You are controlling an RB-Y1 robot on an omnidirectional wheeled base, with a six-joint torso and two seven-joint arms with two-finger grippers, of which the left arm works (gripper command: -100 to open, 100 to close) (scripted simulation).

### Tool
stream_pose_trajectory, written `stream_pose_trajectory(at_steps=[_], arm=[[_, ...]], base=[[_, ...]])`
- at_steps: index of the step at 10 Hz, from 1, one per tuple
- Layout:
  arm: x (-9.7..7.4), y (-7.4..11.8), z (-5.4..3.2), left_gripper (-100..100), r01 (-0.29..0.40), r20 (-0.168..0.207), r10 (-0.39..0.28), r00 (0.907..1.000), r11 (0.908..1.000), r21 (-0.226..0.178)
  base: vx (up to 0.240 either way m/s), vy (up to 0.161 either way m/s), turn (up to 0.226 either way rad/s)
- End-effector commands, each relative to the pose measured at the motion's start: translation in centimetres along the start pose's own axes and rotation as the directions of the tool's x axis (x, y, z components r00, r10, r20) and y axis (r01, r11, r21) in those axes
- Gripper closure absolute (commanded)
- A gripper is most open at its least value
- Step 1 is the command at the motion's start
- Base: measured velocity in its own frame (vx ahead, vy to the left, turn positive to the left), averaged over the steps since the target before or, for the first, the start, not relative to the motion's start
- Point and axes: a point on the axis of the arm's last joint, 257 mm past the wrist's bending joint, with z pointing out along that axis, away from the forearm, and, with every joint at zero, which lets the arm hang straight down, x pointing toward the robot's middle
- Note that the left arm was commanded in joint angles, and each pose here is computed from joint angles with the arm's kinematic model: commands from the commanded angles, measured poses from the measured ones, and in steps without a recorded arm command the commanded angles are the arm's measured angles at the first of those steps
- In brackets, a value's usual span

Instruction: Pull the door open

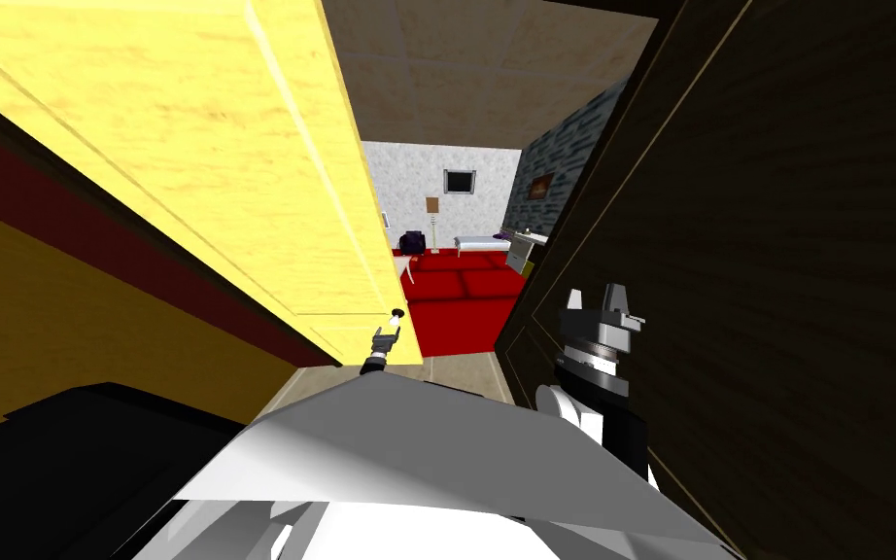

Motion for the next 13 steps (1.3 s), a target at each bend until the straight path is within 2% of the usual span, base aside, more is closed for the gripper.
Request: stream_pose_trajectory(at_steps=[1, 3, 4, 5, 10, 11, 13], arm=[[0.2, 1.0, -0.11, -100, 0.0, 0.0, 0.0, 1.0, 0.9999, -0.011], [0.6, 2.1, -0.68, -100, 0.019, -0.005, -0.019, 0.9998, 0.9992, -0.035], [0.6, 1.8, -0.64, -100, 0.012, -0.004, -0.012, 0.9999, 0.9995, -0.028], [0.6, 1.8, -0.64, 100, 0.012, -0.004, -0.012, 0.9999, 0.9995, -0.028], [0.6, 1.8, -0.64, 100, 0.012, -0.004, -0.012, 0.9999, 0.9995, -0.028], [0.8, 1.9, -0.67, 100, 0.055, -0.008, -0.055, 0.9984, 0.998, -0.031], [0.8, 2.0, -0.62, 100, 0.084, -0.006, -0.084, 0.9964, 0.9959, -0.033]], base=[[0.113, 0.015, -0.07], [0.197, 0.039, -0.11], [0.09, 0.01, -0.005], [-0.013, 0.0, 0.0], [-0.016, -0.002, -0.002], [-0.018, 0.006, -0.056], [-0.024, 0.011, -0.036]])
